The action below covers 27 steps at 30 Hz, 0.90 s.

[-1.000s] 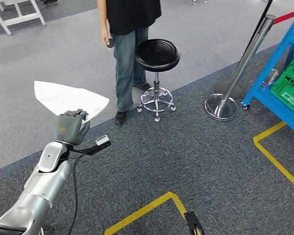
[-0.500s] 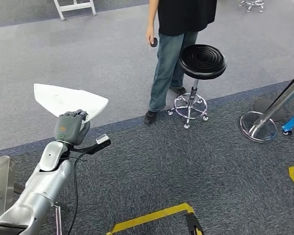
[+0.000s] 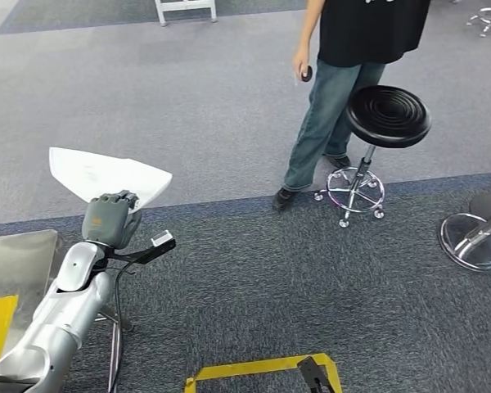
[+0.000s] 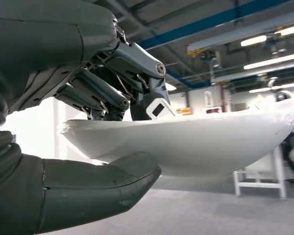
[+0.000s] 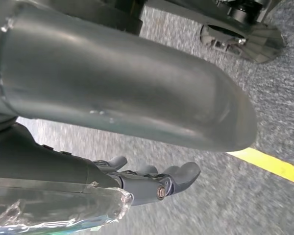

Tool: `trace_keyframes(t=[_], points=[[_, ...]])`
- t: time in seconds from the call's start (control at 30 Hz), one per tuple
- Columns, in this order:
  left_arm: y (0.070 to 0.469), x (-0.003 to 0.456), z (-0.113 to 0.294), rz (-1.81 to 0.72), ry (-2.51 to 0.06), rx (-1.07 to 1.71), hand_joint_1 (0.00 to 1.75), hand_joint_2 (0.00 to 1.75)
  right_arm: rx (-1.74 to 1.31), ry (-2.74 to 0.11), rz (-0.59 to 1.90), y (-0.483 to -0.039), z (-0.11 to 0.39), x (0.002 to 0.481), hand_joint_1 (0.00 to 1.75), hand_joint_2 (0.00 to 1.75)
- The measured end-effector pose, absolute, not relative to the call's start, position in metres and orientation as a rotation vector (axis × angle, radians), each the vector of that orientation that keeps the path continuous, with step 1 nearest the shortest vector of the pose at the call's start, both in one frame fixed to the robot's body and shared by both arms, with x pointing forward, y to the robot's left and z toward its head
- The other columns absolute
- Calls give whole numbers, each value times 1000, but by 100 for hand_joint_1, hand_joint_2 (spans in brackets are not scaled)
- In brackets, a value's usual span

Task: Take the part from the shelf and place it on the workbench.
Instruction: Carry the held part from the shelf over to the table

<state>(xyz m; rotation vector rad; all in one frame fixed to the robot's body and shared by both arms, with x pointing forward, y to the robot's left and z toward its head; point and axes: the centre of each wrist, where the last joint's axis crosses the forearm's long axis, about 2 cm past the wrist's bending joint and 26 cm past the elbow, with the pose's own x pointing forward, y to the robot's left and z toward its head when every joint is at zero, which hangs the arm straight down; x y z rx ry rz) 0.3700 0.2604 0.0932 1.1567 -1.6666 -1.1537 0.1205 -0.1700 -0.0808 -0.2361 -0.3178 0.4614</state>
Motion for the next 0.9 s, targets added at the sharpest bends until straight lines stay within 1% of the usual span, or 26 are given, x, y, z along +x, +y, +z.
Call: trace_keyframes(t=[0.5,0.9], points=[[256,373,93,-1156,-1662,1147,175,175,-233,-319,510,-170,-81,122,0,0],[260,372,89,-1167,-1642,1146,175,175,-235,-326,518,-170,-80,123,0,0]])
